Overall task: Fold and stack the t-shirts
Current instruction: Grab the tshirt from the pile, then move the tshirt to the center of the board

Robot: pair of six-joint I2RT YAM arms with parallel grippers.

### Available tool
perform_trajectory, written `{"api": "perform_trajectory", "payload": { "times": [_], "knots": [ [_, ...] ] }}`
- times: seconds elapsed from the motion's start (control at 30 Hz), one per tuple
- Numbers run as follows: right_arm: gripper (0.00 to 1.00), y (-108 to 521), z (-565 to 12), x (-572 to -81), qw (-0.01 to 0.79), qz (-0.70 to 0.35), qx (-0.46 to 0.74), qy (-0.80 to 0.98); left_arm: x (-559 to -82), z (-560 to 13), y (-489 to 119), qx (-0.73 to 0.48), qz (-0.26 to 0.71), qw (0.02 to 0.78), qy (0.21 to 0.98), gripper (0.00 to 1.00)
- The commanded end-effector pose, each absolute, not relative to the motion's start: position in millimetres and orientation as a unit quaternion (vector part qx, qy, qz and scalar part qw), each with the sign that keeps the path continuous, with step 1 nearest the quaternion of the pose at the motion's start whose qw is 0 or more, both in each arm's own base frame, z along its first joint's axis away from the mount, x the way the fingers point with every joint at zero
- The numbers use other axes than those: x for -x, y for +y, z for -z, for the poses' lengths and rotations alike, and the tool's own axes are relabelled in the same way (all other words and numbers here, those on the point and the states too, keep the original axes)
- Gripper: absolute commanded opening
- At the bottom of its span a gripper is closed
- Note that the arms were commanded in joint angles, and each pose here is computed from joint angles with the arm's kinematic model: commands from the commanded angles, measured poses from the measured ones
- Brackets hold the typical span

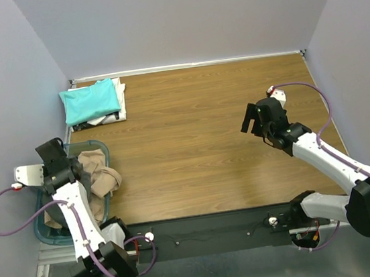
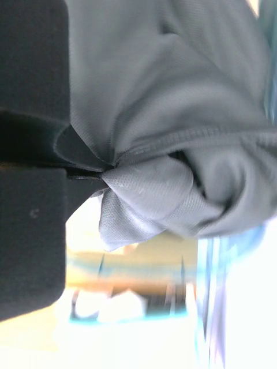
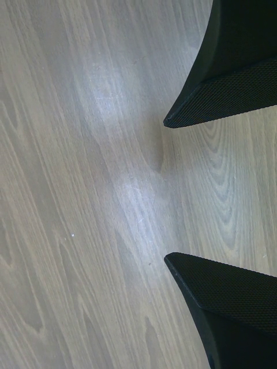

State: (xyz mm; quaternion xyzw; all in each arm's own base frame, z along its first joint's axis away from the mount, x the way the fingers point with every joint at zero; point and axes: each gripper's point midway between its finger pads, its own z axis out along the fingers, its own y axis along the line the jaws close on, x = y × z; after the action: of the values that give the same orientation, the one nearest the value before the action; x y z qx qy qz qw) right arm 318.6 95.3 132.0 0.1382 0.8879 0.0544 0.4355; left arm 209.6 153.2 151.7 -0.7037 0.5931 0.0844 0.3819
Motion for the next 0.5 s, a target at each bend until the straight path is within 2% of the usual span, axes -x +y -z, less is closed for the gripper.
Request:
{"api": "perform_trajectory", "payload": {
  "times": [0.0, 0.27, 0.47],
  "knots": [
    [0.95, 96.6, -143.0, -327.8, 0.447, -0.056, -0.13, 0.883, -249.2, -220.9, 141.0, 0.679, 0.032, 0.472, 0.562, 0.0],
    [0.95, 99.4, -145.8, -335.2, 0.446, -0.055, -0.127, 0.884, -288.8, -330.6, 113.3, 0.589, 0.113, 0.58, 0.552, 0.0],
    [0.95, 98.4, -148.0, -334.0, 0.45, -0.055, -0.129, 0.882, -335.6, -416.7, 33.7, 0.402, 0.217, 0.67, 0.585, 0.0]
  ]
}}
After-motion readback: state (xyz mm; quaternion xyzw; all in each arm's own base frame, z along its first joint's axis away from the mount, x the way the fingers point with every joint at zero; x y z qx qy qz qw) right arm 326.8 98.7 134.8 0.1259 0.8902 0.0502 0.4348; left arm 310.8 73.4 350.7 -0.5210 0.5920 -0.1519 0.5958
